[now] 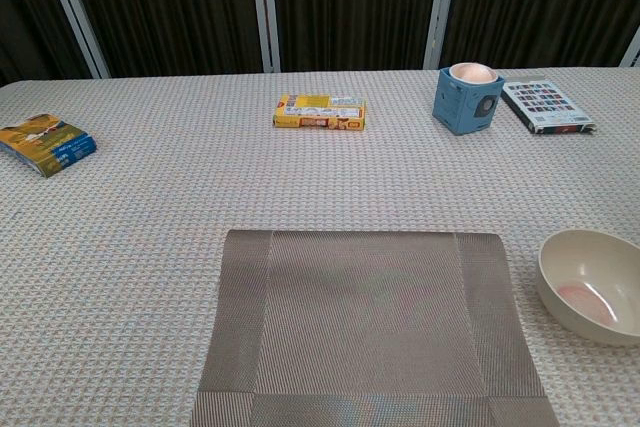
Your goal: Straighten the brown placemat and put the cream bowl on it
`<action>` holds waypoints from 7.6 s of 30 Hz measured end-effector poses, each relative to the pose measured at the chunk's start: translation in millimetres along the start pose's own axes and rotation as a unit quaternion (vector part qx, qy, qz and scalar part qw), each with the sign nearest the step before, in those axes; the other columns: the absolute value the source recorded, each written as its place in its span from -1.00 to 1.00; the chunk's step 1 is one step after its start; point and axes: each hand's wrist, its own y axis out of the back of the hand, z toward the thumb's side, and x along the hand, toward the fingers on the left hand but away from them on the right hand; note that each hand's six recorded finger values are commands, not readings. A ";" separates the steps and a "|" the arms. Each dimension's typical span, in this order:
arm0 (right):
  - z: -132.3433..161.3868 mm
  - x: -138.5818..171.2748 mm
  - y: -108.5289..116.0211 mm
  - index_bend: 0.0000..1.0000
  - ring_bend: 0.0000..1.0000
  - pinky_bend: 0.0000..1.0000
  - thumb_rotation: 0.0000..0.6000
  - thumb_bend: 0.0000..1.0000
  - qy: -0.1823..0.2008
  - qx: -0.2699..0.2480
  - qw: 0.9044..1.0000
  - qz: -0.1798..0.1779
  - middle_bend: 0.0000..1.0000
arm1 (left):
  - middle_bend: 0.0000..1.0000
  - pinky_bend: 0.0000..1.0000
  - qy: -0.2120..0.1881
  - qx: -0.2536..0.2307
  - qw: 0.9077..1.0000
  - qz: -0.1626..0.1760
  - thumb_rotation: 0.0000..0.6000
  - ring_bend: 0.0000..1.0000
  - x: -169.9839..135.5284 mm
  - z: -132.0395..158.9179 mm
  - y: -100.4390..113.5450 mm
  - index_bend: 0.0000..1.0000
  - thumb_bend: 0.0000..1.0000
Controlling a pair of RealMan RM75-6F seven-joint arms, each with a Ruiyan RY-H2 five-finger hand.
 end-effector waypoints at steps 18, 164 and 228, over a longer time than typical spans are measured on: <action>28.4 18.2 -46.0 -1.00 -1.00 -1.00 1.00 -1.00 0.063 0.004 0.992 0.105 -1.00 | -1.00 -1.00 -0.007 0.003 1.000 -0.016 1.00 -1.00 6.5 5.3 -9.1 -1.00 -1.00; -19.0 -11.0 -21.6 -1.00 -1.00 -1.00 1.00 -1.00 -0.015 -0.010 1.000 -0.010 -1.00 | -1.00 -1.00 -0.506 0.019 0.852 -0.131 1.00 -1.00 -24.9 223.0 -215.5 -0.18 -0.59; -20.3 -10.5 -16.7 -1.00 -1.00 -1.00 1.00 -1.00 -0.015 -0.016 1.000 -0.011 -1.00 | -1.00 -1.00 -0.527 0.025 0.836 -0.150 1.00 -1.00 -22.2 259.5 -249.9 -0.03 -0.12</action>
